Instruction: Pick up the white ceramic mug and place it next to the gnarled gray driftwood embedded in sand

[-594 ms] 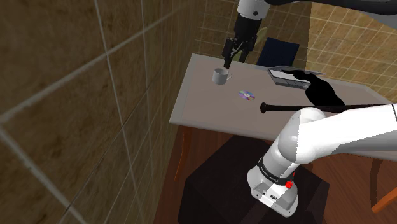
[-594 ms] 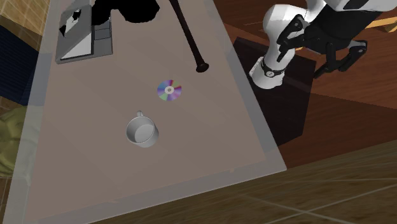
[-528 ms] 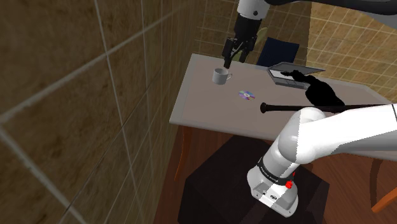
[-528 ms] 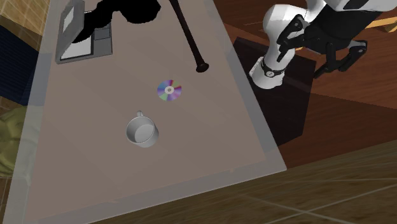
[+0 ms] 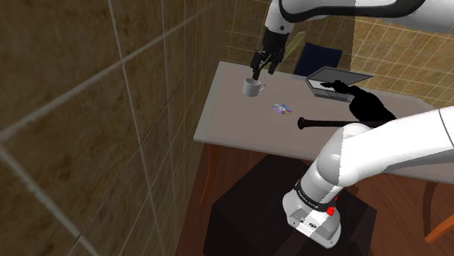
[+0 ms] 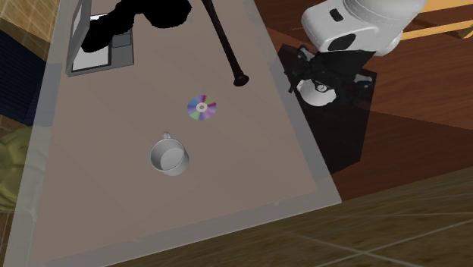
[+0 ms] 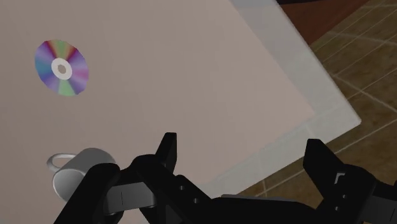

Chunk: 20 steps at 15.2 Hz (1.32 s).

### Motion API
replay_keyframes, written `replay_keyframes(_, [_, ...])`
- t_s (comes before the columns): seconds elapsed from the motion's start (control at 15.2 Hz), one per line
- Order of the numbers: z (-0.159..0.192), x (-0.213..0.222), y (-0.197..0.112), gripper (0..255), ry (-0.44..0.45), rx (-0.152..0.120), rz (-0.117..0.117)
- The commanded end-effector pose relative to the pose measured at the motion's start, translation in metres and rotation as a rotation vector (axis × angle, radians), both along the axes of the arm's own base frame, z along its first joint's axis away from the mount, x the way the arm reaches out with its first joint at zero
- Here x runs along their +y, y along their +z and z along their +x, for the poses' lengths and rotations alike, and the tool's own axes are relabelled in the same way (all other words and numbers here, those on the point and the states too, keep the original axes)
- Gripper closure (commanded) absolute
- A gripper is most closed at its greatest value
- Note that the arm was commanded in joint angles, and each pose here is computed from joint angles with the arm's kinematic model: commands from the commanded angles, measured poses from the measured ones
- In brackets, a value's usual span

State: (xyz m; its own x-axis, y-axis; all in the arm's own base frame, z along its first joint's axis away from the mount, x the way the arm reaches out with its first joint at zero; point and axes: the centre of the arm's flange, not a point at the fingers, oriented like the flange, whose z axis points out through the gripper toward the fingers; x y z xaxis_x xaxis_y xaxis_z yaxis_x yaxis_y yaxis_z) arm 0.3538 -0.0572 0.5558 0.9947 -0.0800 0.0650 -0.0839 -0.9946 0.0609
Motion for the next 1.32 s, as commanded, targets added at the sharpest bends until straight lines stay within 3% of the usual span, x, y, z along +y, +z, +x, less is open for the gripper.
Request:
replay_keyframes(0.0, [0.017, -0.018, -0.014, 0, 0.001, -0.004, 0.0])
replay_keyframes(1.25, [0.155, -0.191, -0.131, 0, 0.003, -0.018, 0.006])
